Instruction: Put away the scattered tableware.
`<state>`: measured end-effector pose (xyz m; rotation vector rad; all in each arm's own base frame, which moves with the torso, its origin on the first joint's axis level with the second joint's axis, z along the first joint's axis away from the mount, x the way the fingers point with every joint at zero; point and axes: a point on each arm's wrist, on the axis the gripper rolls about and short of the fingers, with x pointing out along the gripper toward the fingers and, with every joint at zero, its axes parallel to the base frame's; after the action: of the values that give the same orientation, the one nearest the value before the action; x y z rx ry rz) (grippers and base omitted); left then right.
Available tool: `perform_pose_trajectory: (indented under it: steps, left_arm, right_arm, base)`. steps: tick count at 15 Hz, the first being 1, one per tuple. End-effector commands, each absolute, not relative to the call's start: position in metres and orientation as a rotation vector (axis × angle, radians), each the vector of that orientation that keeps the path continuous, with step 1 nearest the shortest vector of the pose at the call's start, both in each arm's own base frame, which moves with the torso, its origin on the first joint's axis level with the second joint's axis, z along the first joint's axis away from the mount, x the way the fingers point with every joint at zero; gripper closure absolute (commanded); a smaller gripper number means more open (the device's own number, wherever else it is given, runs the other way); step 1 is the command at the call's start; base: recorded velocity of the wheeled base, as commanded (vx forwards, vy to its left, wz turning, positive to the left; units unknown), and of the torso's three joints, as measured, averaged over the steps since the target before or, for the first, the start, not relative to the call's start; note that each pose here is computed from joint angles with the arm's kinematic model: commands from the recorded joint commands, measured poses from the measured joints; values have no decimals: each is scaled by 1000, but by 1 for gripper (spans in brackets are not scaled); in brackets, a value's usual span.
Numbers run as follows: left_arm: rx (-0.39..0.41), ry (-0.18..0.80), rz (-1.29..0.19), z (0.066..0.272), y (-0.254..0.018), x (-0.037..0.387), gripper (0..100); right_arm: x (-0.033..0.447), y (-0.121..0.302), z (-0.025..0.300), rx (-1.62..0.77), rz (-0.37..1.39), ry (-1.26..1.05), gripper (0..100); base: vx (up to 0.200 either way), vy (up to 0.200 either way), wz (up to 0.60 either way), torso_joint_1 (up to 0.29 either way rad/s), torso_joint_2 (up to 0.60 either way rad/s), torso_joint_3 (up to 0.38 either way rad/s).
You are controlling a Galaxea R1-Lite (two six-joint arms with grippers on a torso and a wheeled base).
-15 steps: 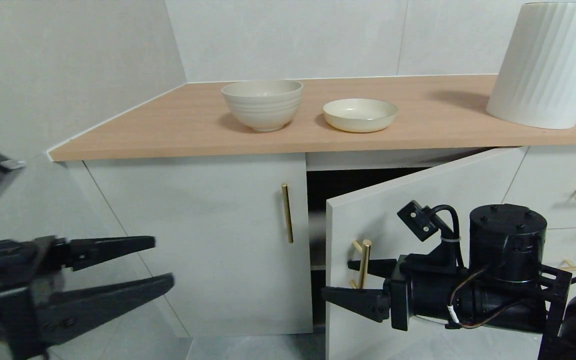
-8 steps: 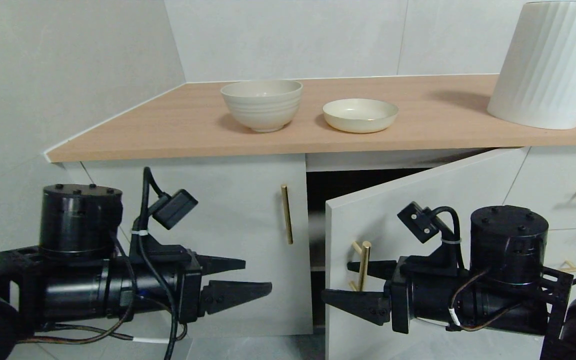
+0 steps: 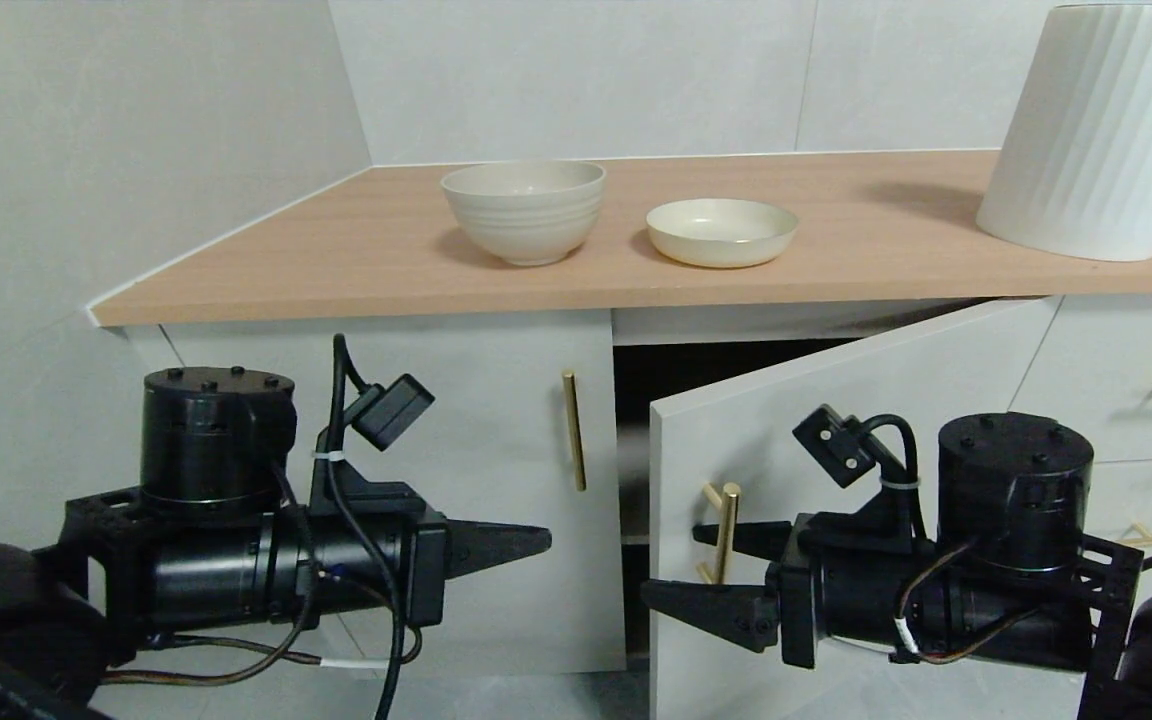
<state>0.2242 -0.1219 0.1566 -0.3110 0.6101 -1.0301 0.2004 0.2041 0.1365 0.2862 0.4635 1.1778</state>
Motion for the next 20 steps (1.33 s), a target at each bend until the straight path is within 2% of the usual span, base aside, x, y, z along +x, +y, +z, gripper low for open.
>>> perform_pose_trajectory:
  steps: [1,5,7,8,9,11,13,15,20]
  left_arm:
    - [-311,599,-1052,156,-131,230,100]
    - [-296,577,-1078,144,-159,250,100]
    - [-275,577,-1050,125,-184,258,100]
    - [-271,560,-1039,122,-188,260,100]
    - [-257,487,-988,105,-202,269,100]
    - [-260,375,-942,92,-219,276,100]
    - [-261,328,-995,90,-233,265,100]
    - [-268,283,-1029,97,-240,258,100]
    - [-270,269,-1036,98,-243,256,100]
  right_arm:
    - [201,204,135,287,1173,464,0]
    - [197,201,134,288,1180,439,0]
    - [197,199,134,287,1174,437,0]
    - [197,198,133,284,1173,440,0]
    - [196,197,132,282,1167,442,0]
    - [197,196,132,281,1161,440,0]
    - [198,193,129,280,1149,447,0]
    - [200,191,130,278,1118,436,0]
    - [209,175,133,280,1037,404,0]
  base:
    - [0,0,0,0,0,0]
    - [0,0,0,0,0,0]
    - [0,0,0,0,0,0]
    - [0,0,0,0,0,0]
    - [0,0,0,0,0,0]
    - [0,0,0,0,0,0]
    - [0,0,0,0,0,0]
    - [0,0,0,0,0,0]
    - [0,0,0,0,0,0]
